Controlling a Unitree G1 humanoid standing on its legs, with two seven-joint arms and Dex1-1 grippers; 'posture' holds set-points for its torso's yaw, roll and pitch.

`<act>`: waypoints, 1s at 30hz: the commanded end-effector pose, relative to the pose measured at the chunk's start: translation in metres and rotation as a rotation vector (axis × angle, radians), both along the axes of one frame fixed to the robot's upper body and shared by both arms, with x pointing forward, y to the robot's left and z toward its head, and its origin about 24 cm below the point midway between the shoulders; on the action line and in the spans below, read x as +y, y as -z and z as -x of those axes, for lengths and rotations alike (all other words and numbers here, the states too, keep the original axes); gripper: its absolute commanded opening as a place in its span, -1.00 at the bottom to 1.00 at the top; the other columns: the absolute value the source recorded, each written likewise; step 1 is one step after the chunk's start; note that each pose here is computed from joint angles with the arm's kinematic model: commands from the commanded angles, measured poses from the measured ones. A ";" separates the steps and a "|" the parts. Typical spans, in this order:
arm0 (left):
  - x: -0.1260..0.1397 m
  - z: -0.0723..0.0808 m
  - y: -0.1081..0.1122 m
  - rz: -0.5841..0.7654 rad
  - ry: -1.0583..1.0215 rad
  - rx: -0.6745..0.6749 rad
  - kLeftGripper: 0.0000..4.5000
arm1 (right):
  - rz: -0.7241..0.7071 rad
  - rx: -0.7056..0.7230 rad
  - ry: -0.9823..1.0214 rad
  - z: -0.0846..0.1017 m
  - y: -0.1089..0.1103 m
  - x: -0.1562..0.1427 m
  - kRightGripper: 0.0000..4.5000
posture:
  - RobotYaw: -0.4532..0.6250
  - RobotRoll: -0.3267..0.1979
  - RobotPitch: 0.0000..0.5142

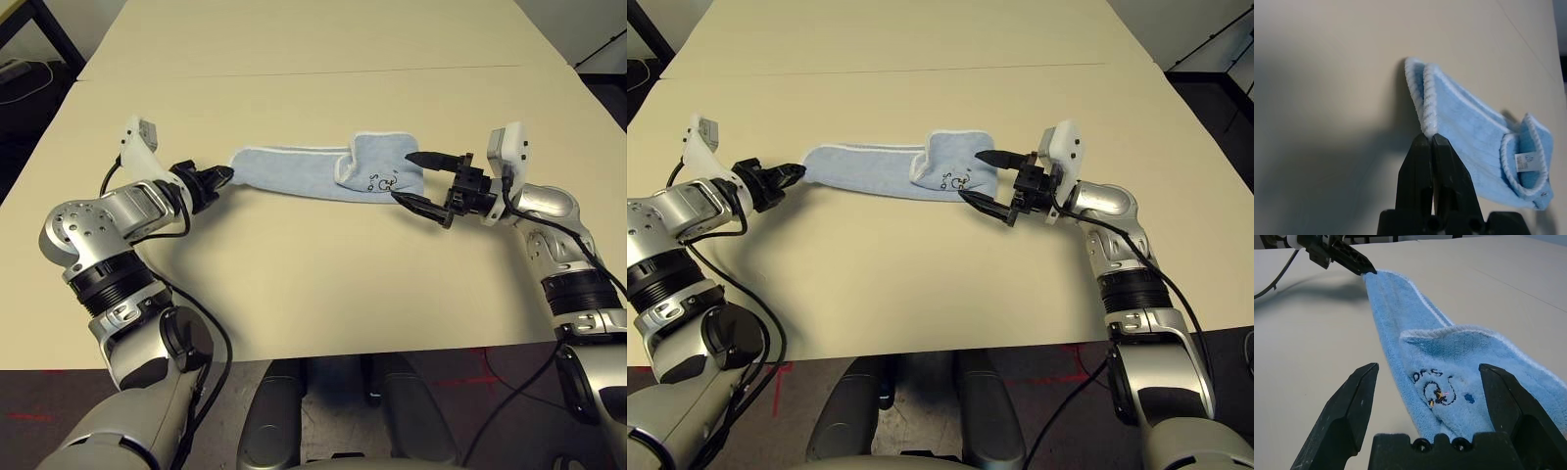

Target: Fold the towel and set it aside.

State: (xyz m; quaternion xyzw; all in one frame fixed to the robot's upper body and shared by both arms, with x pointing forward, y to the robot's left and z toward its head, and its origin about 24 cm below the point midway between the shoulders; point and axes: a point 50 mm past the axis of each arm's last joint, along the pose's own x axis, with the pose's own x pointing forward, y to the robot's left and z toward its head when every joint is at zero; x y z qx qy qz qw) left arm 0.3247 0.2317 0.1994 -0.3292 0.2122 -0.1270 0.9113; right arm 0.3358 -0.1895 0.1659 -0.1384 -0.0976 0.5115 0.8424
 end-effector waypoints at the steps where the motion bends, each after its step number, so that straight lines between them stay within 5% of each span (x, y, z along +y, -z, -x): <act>1: -0.008 0.004 -0.010 -0.022 0.108 -0.014 -0.96 | 0.007 0.004 0.010 -0.001 0.003 -0.002 1.00 | 0.03 0.25 -0.08; 13: -0.022 0.025 -0.005 -0.083 0.365 -0.046 -0.96 | 0.015 0.000 0.028 -0.004 -0.001 -0.009 1.00 | 0.03 0.25 -0.08; 30: -0.042 0.001 -0.036 -0.074 0.336 -0.097 -0.96 | 0.021 0.000 0.045 -0.003 0.000 -0.013 1.00 | 0.01 0.25 -0.13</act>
